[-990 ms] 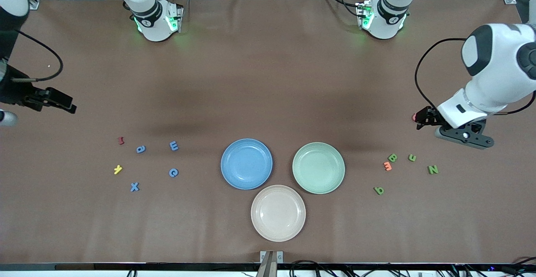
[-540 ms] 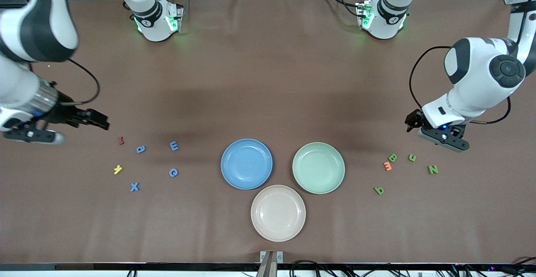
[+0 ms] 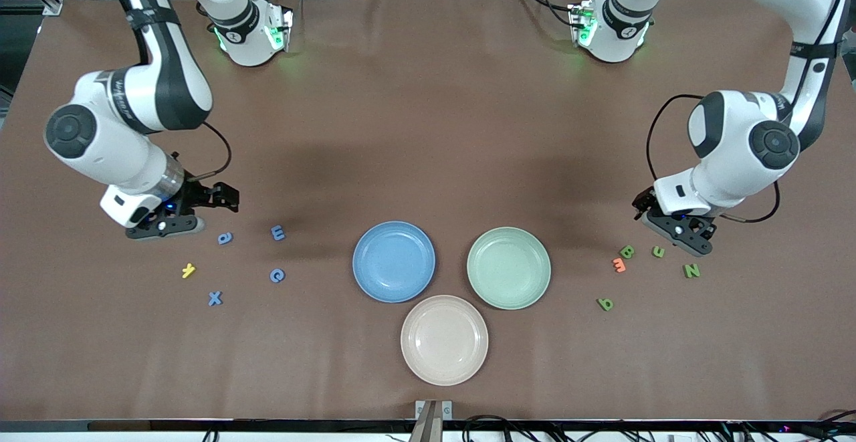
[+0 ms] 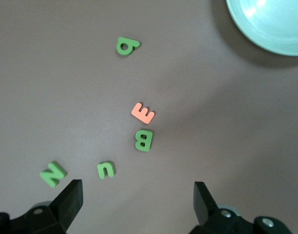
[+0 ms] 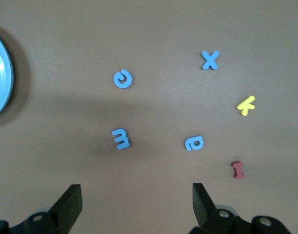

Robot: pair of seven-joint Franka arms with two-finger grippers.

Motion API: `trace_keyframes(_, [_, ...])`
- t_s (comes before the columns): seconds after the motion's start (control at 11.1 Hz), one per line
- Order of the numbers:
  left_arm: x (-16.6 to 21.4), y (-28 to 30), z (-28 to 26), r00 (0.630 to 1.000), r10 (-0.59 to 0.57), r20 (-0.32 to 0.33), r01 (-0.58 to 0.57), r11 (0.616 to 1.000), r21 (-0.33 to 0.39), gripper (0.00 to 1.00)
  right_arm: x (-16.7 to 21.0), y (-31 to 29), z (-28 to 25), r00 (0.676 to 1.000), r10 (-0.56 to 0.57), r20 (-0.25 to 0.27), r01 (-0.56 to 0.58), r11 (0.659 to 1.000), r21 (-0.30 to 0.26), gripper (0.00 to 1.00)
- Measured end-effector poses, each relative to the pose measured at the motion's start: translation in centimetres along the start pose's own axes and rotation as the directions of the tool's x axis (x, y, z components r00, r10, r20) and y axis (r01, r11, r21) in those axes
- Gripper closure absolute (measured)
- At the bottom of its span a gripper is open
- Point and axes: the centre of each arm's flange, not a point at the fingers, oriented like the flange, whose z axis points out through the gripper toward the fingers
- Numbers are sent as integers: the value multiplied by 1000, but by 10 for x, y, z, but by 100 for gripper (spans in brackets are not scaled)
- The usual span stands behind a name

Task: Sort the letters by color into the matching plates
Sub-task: 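Grasp blue 3 with the right gripper while the left gripper grasps green B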

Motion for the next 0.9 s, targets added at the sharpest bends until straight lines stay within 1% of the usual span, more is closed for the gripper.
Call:
trace_keyframes(0.18, [-2,-1,25,1000,27,14,-27,999,-18,0,-1,-19,33,998,-63,1,63,998,-3,0])
trace_keyframes(0.36, [-5,0,42,999,32,33,-31,999,-38,0,3,-38,73,994,-103,-26,102,995,-13,0])
trace_keyframes(0.45, [-6,1,48,999,33,39,-32,999,-45,0,4,-43,92,992,-119,-35,118,993,-21,0])
trace_keyframes(0.63, [-8,0,59,998,50,44,-47,997,-54,0,5,-48,124,987,-157,-38,155,987,-47,0])
trace_keyframes(0.9, [-24,-14,83,997,62,38,-57,992,-113,2,7,-48,156,977,-204,-58,199,977,-82,0])
